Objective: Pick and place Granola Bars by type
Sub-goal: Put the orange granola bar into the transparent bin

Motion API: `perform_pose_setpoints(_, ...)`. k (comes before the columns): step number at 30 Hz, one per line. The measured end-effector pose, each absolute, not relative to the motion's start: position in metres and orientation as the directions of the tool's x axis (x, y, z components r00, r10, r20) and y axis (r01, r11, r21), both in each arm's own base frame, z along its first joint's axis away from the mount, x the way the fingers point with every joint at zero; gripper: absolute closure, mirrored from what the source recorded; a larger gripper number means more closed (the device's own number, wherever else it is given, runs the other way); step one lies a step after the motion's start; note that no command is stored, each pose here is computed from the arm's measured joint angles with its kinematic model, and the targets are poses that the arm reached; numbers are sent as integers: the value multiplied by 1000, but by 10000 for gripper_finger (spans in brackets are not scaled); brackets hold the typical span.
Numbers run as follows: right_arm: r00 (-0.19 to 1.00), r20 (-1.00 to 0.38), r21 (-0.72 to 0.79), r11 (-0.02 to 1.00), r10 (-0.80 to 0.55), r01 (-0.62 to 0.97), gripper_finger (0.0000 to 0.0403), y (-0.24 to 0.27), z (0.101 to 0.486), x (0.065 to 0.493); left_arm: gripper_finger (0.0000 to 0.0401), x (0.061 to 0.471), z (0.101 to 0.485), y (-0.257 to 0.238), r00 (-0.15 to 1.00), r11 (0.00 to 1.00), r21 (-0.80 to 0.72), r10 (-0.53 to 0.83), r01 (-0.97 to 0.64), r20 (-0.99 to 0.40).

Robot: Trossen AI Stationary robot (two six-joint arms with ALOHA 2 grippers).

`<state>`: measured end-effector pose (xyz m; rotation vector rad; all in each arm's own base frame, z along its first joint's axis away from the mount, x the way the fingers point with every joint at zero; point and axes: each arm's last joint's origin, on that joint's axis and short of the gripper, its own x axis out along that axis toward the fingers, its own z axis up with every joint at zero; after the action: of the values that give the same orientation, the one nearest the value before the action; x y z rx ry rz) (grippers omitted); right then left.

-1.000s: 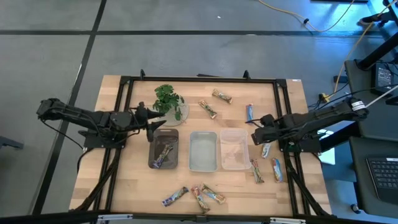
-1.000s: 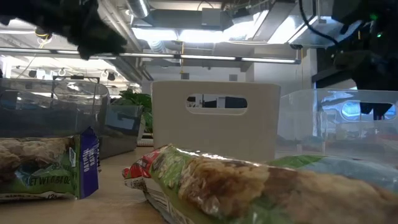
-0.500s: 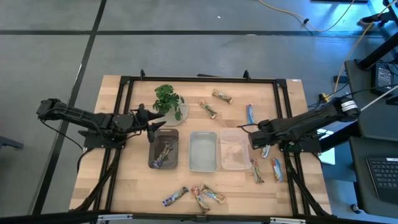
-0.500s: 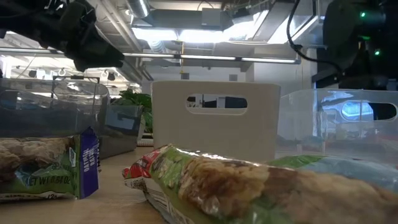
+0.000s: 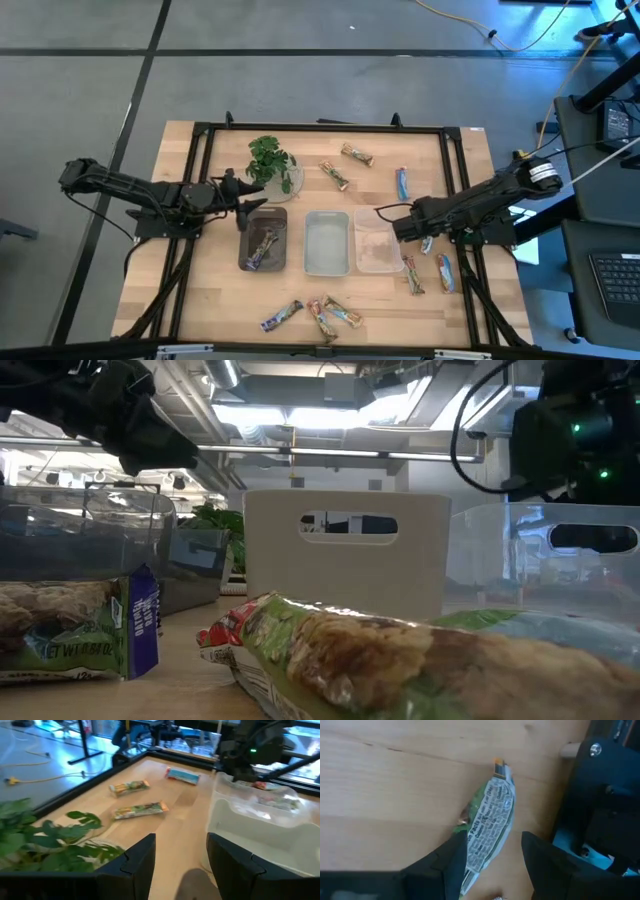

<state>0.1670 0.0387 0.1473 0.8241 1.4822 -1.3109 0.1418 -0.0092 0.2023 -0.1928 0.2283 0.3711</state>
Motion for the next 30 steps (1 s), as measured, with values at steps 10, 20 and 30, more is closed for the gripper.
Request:
perform_pose_setpoints(10, -311, -945, -323, 142, -99, 936, 212, 42, 130, 178, 234, 142, 202, -10, 917, 926, -151, 298, -345, -264)
perform_pose_setpoints(20, -299, -949, -312, 148, -100, 939, 212, 42, 130, 180, 236, 142, 202, -10, 917, 926, -151, 298, -345, -265)
perform_pose_setpoints(30, -307, -946, -322, 172, -106, 931, 212, 41, 130, 179, 233, 142, 202, -10, 917, 926, -151, 298, -345, -264)
